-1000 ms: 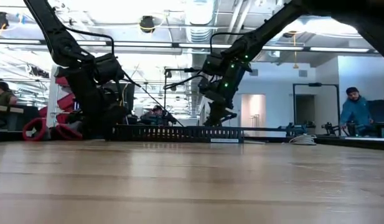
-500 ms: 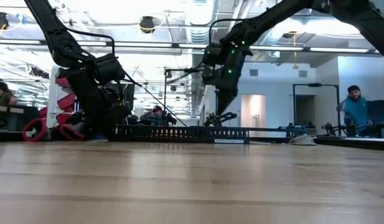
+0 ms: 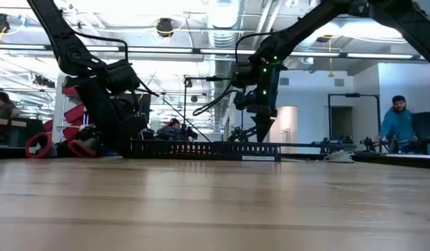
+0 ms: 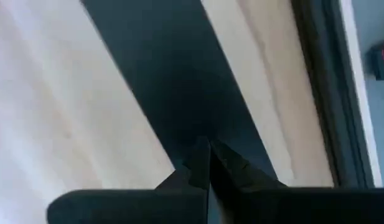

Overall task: Ziptie cables
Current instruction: Close the black cable duct

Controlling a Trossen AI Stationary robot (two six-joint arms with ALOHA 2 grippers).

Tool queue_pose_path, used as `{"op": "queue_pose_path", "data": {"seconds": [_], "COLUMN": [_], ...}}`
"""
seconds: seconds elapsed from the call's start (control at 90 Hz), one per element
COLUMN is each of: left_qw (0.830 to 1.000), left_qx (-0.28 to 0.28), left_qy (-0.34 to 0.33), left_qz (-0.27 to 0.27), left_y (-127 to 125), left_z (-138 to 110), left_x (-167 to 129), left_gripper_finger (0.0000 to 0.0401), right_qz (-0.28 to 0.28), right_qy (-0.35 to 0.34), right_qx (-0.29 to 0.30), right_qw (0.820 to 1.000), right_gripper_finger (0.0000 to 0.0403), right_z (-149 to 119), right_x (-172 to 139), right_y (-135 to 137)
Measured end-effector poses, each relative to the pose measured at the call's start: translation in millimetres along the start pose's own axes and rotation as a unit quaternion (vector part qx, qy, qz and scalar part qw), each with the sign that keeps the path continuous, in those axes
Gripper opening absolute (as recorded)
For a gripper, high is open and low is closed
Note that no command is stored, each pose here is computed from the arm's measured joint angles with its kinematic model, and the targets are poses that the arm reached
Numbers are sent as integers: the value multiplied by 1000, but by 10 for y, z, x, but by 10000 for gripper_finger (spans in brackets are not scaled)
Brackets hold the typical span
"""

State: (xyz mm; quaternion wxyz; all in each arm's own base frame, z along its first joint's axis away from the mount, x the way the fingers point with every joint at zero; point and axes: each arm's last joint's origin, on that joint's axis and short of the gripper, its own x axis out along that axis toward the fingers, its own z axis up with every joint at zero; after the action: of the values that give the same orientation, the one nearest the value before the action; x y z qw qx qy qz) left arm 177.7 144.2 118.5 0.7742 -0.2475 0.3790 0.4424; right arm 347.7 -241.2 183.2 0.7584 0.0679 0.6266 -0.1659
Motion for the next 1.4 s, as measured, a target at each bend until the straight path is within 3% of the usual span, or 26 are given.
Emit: {"op": "queue_pose_path", "data": {"seconds": [0.189,0.889,1.1,1.211,1.4], "left_qw": [1000,999,998,999,999], "left_qx": [0,7,6,6,7], "left_qy": [-4,-25,-24,-22,-17], "left_qz": [-6,-48,-50,-43,-36], "left_y": [-5,-64,-71,-63,-53], "left_z": [7,74,90,84,68], "left_x": [1,28,17,18,21], "left_gripper_finger": [0,0,0,0,0], "right_qz": [13,72,76,43,-17], "right_qy": [-59,-111,-117,-87,13], "right_qx": [-9,-29,-27,-21,-6], "right_qw": [998,991,990,995,1000], "right_gripper_finger": [0,0,0,0,0], "right_z": [119,203,257,229,35], "right_x": [17,30,-282,-411,-330], "right_y": [31,101,65,15,-82]}}
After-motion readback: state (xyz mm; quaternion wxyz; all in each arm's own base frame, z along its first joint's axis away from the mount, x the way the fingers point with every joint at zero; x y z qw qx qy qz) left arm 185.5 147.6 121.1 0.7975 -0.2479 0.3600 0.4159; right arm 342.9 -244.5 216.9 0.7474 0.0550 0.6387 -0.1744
